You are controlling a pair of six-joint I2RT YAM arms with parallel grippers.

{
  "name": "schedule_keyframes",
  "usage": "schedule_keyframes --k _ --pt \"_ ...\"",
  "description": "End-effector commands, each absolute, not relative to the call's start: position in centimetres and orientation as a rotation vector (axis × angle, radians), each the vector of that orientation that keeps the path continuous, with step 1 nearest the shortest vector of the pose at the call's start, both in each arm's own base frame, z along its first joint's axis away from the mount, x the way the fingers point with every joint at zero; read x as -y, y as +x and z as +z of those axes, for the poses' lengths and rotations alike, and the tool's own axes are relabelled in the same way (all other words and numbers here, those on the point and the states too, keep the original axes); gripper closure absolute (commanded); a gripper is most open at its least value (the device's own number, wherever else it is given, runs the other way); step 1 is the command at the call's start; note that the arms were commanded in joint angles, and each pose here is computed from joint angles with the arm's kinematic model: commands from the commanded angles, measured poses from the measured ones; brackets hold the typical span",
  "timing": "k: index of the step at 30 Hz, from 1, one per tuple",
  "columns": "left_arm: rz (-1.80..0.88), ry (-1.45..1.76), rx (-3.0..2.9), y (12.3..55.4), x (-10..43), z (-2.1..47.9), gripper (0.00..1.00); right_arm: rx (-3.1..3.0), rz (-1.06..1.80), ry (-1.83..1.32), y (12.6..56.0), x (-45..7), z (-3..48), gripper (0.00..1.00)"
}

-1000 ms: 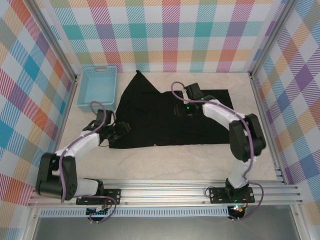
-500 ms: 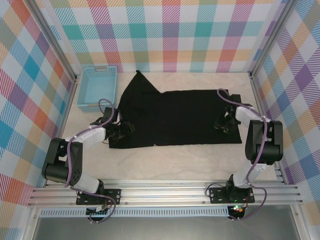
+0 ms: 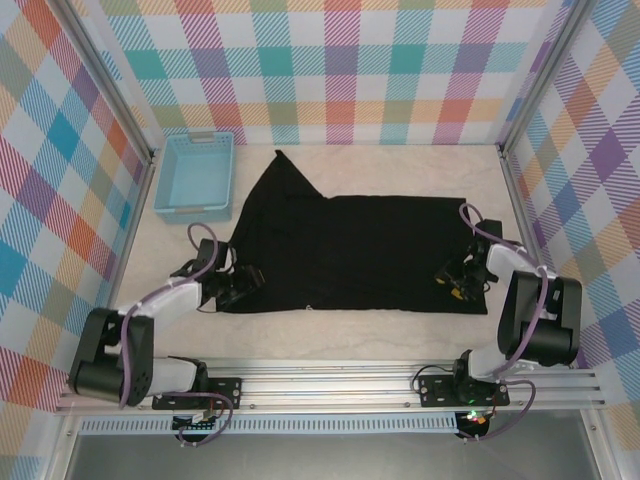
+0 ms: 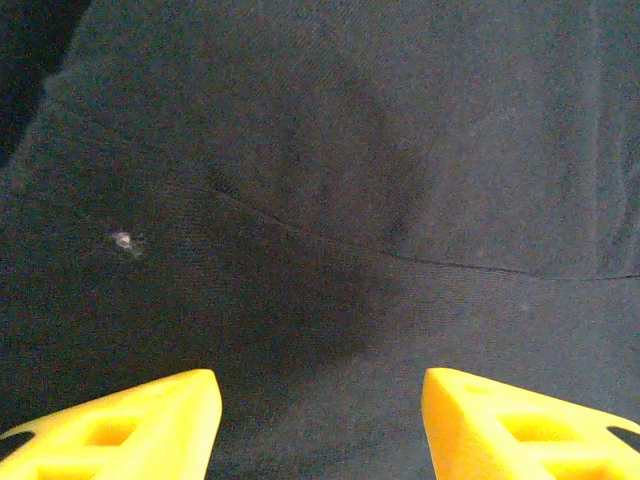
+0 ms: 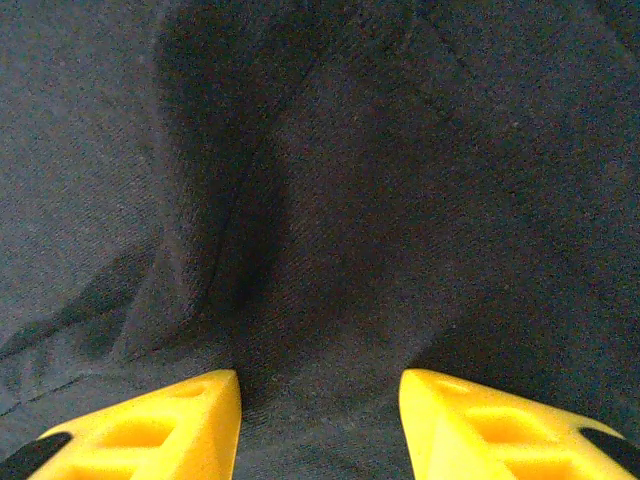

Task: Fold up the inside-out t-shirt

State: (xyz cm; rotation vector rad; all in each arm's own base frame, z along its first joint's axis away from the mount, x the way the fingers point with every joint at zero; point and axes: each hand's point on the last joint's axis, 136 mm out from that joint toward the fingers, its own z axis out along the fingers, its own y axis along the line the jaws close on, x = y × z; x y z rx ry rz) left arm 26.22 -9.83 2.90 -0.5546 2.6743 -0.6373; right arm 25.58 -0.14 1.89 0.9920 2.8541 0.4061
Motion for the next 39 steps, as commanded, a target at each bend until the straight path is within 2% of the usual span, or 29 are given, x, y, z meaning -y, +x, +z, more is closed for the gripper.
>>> schedule_keyframes --k 1,5,9,13,16,25,31,39 --pt "-0.596 -0.714 -2.854 19.9 9.3 0.4 0.43 -2.896 0.274 1.112 22.5 1.1 1.8 0.53" --pt "-0.591 -0.624 -2.715 23.2 9.3 4.7 0.42 -2.763 0.279 0.966 26.8 1.6 4.8 0.52" --pt "-0.506 -0.506 -2.539 30.3 8.8 9.7 0.39 -2.674 0.270 0.682 31.9 -0.9 8.0 0.50" --pt "-0.538 -0.484 -2.408 38.3 9.2 12.3 0.38 -2.566 0.288 0.466 36.7 -3.8 10.4 0.48" --pt "-0.548 -0.419 -2.380 43.6 10.3 13.4 0.38 -2.533 0.233 0.415 39.5 -3.9 10.6 0.47" --pt "-0.401 -0.337 -2.448 55.2 11.3 11.2 0.40 -2.467 0.034 0.377 43.2 -1.4 10.6 0.43" --pt "-0.350 -0.337 -2.464 60.5 11.7 8.3 0.40 -2.472 0.014 0.417 44.4 0.0 9.6 0.39" --pt "-0.363 -0.345 -2.418 66.2 13.3 6.2 0.40 -2.487 0.115 0.388 45.5 -1.4 9.0 0.40"
